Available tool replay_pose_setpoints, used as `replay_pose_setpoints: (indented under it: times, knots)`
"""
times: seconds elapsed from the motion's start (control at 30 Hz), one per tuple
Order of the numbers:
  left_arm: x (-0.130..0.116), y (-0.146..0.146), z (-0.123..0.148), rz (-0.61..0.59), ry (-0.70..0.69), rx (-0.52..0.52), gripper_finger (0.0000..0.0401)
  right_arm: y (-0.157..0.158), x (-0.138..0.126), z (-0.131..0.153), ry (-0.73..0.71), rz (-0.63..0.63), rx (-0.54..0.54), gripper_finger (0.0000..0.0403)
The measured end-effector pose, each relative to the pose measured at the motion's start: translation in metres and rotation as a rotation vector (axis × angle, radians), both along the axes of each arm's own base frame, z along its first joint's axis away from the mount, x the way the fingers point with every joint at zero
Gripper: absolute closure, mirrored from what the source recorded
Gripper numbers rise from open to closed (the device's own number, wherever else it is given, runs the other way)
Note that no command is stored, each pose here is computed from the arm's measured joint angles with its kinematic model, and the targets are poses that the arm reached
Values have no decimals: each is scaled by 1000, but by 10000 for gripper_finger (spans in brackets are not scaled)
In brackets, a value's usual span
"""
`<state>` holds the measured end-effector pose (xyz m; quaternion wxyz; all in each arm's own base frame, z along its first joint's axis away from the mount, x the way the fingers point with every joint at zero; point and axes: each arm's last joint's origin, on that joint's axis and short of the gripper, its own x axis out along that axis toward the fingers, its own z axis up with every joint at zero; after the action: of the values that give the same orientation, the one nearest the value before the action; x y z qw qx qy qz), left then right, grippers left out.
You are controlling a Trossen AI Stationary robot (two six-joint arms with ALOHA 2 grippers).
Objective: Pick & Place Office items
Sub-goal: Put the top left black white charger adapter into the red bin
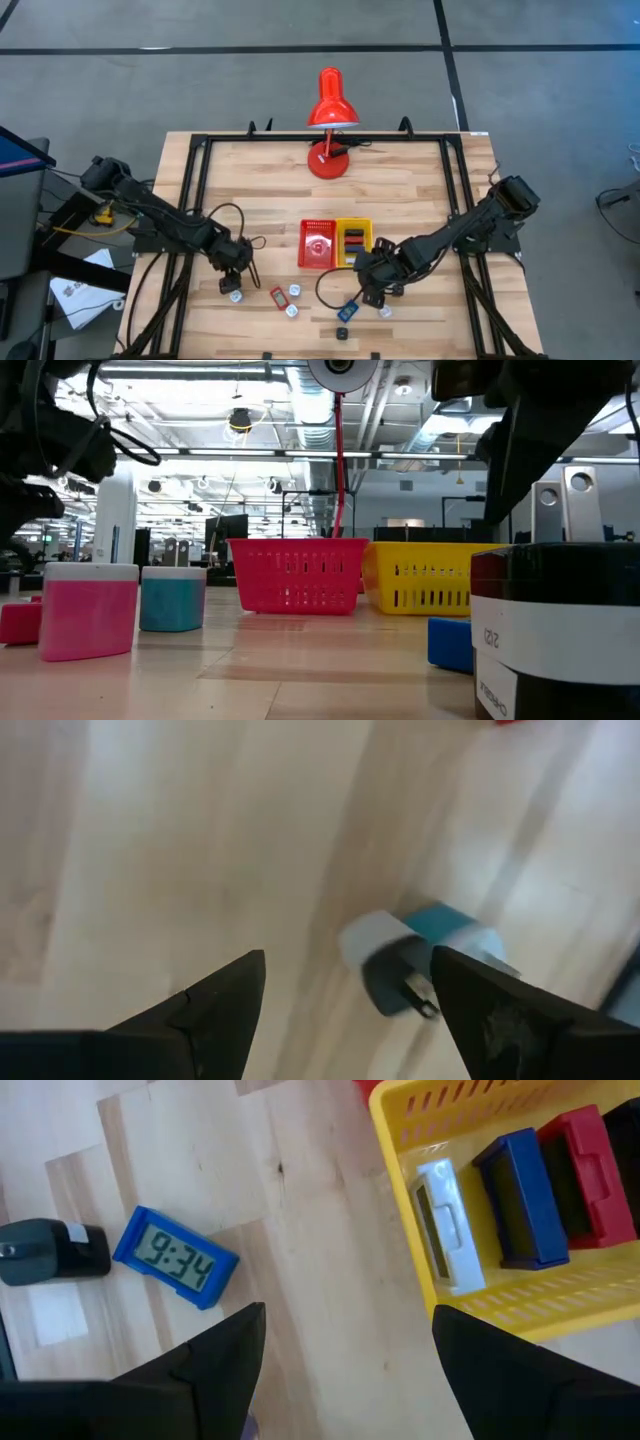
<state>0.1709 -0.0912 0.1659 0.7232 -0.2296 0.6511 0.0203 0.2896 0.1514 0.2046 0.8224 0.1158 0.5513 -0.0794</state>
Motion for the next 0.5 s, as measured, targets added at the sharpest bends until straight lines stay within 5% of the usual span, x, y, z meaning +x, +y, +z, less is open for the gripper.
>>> replay_pose_setpoints:
  times: [0.33, 0.5]
  knots:
    - [-19, 3, 12, -28, 78, -83, 123, 0, 0, 0, 0, -3, 2, 124]
    - [-21, -9, 3, -208, 32, -46, 123, 0, 0, 0, 0, -3, 1, 124]
